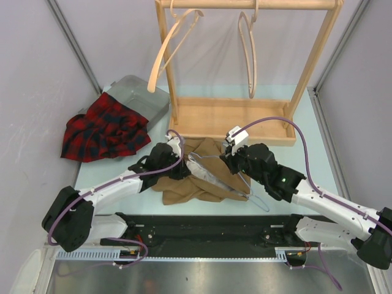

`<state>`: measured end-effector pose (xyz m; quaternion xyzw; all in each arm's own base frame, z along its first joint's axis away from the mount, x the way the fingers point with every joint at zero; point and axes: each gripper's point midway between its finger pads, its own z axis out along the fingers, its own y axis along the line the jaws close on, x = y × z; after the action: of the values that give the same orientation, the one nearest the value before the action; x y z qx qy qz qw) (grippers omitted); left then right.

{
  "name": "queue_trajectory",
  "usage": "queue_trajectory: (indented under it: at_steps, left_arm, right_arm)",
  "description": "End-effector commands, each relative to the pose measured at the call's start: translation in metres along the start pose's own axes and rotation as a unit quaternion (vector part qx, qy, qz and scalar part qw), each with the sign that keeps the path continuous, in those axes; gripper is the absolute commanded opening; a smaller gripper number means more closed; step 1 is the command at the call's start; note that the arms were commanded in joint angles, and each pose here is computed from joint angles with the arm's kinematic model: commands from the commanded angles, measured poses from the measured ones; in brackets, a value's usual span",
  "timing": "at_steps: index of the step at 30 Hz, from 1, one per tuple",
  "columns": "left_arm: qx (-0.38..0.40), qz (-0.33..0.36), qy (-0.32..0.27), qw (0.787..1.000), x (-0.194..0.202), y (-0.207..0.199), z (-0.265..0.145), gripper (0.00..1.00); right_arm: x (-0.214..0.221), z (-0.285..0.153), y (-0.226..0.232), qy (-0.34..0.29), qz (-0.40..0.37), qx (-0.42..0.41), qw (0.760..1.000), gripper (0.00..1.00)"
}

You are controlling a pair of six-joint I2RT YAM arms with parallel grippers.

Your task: Place the skirt on the hanger

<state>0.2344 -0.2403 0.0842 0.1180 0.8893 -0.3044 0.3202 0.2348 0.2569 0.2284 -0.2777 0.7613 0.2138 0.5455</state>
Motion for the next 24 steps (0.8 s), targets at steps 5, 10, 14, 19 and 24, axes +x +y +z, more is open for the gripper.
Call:
queue_trajectory:
  at_steps: [5, 10, 14, 19, 24]
  left_arm:
    - [-0.095, 0.001, -0.018, 0.995, 0.001, 0.035, -0.006, 0.04]
    - [-0.089, 0.011, -0.068, 0.994, -0.025, 0.029, -0.006, 0.20]
    - [-0.066, 0.029, -0.100, 0.992, -0.042, 0.019, -0.006, 0.24]
    - [-0.032, 0.036, -0.124, 0.991, -0.052, 0.005, -0.009, 0.29]
    - [-0.022, 0.016, -0.120, 0.992, -0.052, 0.001, -0.002, 0.38]
  right_arm:
    - [-0.014, 0.001, -0.001, -0.026, 0.009, 0.008, 1.000, 0.00]
    - [-0.012, -0.001, -0.001, -0.023, 0.010, 0.010, 1.000, 0.00]
    - [-0.012, -0.003, 0.000, -0.023, 0.011, 0.011, 1.000, 0.00]
    - [-0.011, -0.004, 0.001, -0.024, 0.009, 0.017, 1.000, 0.00]
    - [-0.013, -0.005, 0.004, -0.027, 0.008, 0.017, 0.999, 0.00]
